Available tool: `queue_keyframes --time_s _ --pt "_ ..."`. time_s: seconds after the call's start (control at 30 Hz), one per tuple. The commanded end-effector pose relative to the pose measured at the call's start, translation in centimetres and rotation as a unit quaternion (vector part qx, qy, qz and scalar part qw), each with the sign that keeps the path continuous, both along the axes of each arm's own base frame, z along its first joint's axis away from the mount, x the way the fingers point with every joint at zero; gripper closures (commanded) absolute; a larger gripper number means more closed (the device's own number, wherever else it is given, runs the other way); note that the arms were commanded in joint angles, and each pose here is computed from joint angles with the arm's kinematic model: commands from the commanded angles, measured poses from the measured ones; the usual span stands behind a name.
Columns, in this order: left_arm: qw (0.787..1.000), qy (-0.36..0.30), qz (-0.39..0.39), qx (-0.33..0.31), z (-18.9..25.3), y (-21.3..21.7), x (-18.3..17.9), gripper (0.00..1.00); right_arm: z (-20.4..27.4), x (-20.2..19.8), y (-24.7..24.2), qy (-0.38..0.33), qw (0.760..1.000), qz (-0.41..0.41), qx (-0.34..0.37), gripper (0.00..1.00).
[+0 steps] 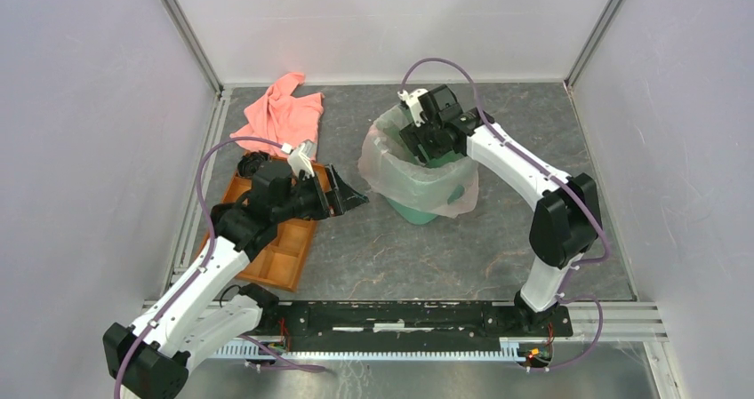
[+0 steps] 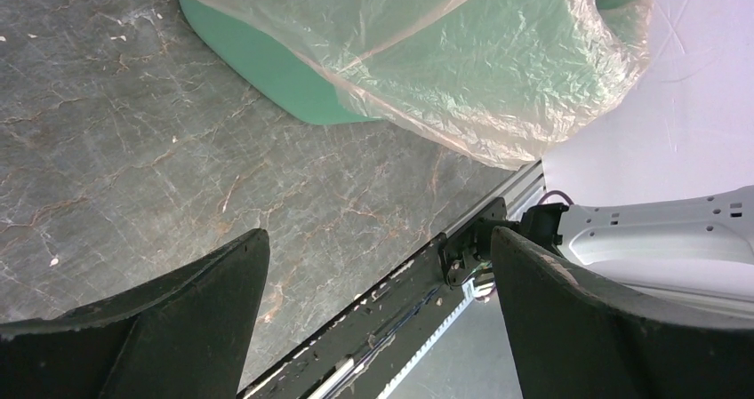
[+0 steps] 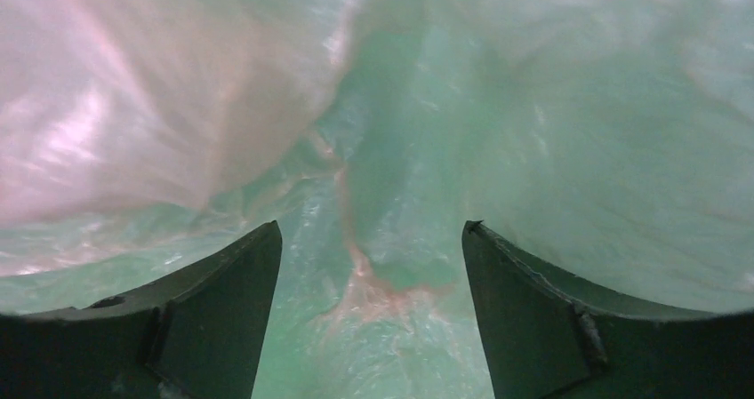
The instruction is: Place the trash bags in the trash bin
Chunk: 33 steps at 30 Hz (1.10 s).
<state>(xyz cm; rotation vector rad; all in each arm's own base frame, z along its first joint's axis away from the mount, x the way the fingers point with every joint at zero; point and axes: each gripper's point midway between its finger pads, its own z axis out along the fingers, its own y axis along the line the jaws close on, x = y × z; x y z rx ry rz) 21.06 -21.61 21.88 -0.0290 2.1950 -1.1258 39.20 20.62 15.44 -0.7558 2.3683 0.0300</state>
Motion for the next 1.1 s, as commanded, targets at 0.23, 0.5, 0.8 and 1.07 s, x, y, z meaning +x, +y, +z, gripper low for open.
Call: queue_keyframes --time_s 0.23,0.5,0.8,1.07 --pt "1.000 -0.022 0.001 -0.006 1.6 0.1 -0.1 0.00 -5.9 -3.4 2.8 0.066 0.995 0.078 0.016 0.16" --pt "1.000 -0.027 -0.006 -0.004 2.1 0.2 -0.5 0.00 -2.0 -1.7 4.1 0.038 0.996 0.077 0.036 0.16" --pt "0.999 -0.041 -0.002 0.009 2.1 0.8 -0.7 0.00 8.0 -3.4 1.4 -0.065 0.995 0.041 0.059 0.08" --pt "0.998 -0.052 -0.003 0.031 1.5 1.8 -1.5 0.00 14.4 -5.3 -0.2 -0.125 0.991 0.026 0.049 0.02"
